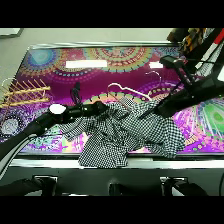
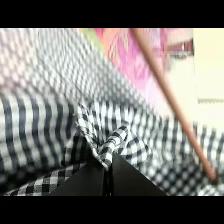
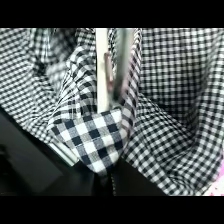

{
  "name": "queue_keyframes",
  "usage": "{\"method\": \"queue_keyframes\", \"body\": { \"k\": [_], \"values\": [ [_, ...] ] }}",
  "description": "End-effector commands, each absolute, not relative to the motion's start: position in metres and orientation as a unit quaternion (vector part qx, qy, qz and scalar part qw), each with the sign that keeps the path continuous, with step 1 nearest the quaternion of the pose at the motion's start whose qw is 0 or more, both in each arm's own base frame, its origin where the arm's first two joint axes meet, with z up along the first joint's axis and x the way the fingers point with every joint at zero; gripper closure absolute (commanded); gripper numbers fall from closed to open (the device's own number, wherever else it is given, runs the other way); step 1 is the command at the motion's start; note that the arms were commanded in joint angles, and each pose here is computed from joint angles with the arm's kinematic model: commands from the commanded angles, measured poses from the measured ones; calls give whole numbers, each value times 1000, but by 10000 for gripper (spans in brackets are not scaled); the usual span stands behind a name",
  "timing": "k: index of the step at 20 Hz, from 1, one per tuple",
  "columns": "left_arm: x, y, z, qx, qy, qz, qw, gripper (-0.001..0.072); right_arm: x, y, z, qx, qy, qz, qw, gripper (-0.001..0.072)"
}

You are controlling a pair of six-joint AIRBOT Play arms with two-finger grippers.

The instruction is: Fold the clothes and pants, and hang the long-sleeved shirts on hangers.

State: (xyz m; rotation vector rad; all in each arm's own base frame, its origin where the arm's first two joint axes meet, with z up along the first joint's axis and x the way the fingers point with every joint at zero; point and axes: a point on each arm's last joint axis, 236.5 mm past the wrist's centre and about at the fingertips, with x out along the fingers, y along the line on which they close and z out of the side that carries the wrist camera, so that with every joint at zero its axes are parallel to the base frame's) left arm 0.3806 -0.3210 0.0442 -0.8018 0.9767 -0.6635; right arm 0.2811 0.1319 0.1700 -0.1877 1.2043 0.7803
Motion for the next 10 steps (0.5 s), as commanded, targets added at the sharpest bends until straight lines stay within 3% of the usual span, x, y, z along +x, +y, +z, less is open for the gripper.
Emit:
{"method": "queue_keyframes", "body": {
  "k": [1, 4, 10],
  "values": [
    [405, -305, 56, -360, 423, -296, 777, 681, 261, 143, 179, -57, 562, 378, 733, 685],
    [406, -305, 49, -360, 428, -292, 776, 681, 248, 144, 178, -48, 582, 385, 715, 685],
    [414, -301, 40, -362, 429, -279, 779, 681, 242, 144, 185, -26, 586, 367, 721, 685]
  ]
}}
